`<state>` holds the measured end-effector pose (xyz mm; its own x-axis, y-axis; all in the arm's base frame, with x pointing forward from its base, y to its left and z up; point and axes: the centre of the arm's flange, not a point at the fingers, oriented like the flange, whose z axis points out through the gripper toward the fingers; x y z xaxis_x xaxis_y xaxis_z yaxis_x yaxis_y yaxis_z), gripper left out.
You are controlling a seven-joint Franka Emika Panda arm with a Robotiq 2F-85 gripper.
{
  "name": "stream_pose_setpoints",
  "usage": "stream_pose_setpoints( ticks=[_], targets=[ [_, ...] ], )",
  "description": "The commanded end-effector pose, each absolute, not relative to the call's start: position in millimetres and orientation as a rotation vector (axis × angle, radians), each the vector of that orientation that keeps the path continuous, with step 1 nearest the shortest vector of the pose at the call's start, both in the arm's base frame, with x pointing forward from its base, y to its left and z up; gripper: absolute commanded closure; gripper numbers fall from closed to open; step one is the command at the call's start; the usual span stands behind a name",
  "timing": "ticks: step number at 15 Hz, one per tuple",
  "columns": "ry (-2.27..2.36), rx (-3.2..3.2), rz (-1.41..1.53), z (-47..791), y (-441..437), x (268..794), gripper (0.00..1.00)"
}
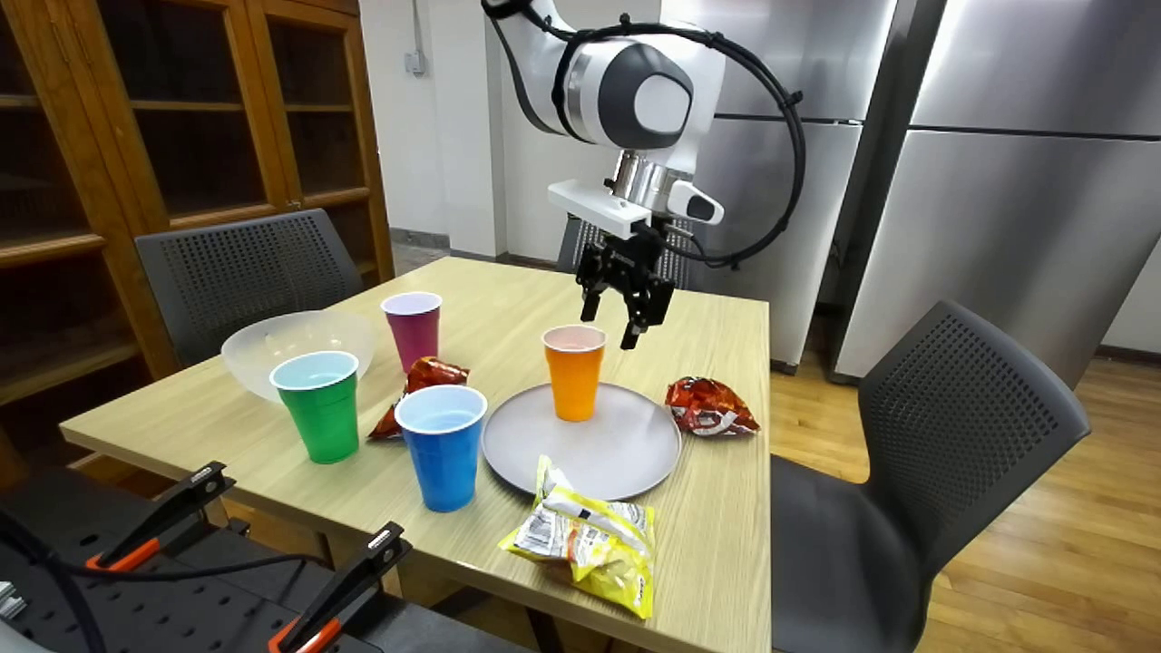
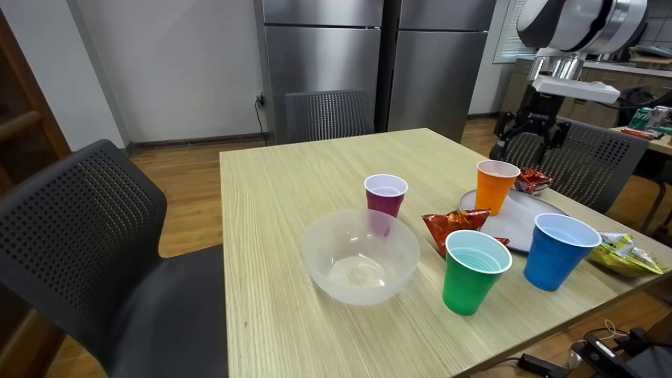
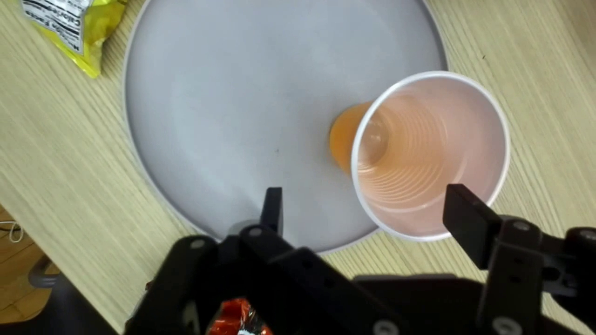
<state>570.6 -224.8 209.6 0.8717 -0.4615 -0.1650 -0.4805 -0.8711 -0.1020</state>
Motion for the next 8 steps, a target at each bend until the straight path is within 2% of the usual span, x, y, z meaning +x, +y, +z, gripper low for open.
stream_pose_setpoints(
  ticks=[1,8],
  targets=[
    [0.753,-2.863,0.181,244,-231,557,0.0],
    [0.808,-2.829,0.095,287,-249,551,0.0]
  ],
)
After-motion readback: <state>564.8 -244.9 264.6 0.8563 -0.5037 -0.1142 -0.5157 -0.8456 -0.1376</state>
